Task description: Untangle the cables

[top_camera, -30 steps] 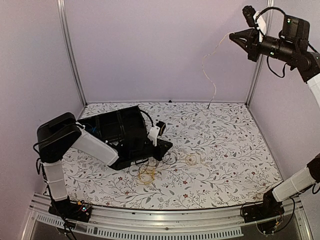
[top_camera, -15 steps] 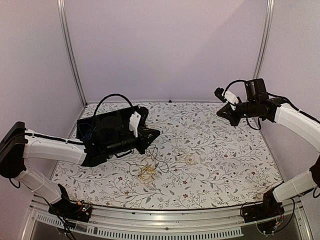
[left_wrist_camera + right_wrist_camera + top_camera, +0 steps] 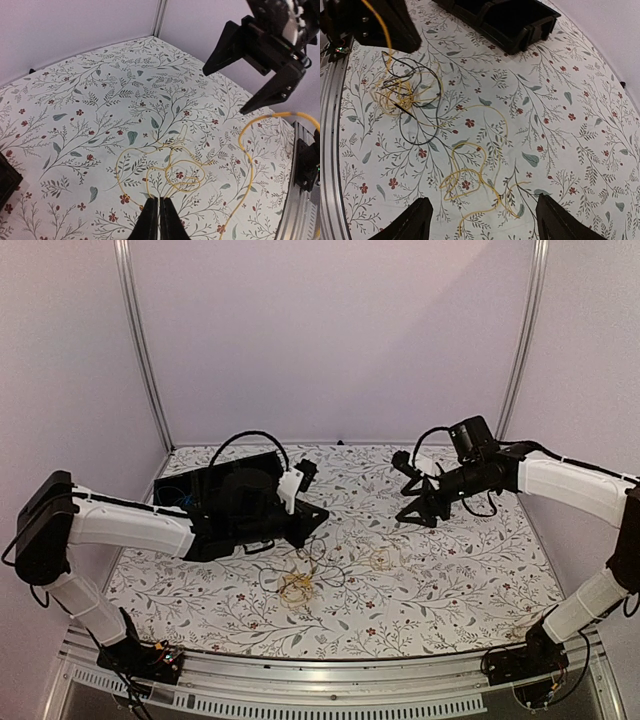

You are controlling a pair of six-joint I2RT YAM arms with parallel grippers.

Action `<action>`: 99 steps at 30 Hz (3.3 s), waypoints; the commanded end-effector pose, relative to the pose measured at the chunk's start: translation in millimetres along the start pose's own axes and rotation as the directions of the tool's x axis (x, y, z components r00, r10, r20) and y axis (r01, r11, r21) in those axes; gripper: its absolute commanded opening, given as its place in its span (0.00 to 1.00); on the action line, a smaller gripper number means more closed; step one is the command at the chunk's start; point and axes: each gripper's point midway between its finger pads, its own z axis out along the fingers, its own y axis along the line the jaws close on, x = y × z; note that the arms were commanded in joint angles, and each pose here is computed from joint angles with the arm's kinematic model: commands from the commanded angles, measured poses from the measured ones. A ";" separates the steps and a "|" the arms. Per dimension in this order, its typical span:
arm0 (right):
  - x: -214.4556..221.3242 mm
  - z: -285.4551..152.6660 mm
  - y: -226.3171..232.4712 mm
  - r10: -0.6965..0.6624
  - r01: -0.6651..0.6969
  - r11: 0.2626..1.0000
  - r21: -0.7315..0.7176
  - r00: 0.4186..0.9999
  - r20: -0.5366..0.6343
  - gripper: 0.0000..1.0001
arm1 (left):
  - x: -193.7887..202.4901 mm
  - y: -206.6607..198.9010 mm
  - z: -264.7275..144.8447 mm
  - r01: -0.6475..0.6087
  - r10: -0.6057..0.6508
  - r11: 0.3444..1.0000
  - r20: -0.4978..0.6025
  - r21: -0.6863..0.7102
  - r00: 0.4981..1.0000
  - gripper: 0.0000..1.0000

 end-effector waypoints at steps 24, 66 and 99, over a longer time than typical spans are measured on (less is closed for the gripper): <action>-22.3 123.1 112.8 -0.219 0.235 0.952 -0.198 0.971 0.098 0.74 | 15.5 41.1 -15.2 0.488 -0.488 0.873 0.004 -0.004 0.873 0.00; -202.2 -46.8 77.1 -0.198 0.247 0.965 -0.086 0.904 0.380 0.00 | 105.1 89.6 -23.4 0.335 -0.391 0.910 -0.241 -0.243 0.888 0.38; -198.8 -86.9 3.4 -0.121 0.106 0.993 0.059 0.897 0.424 0.00 | 5.6 69.0 -133.3 0.078 -0.051 0.982 0.159 -0.175 0.986 0.75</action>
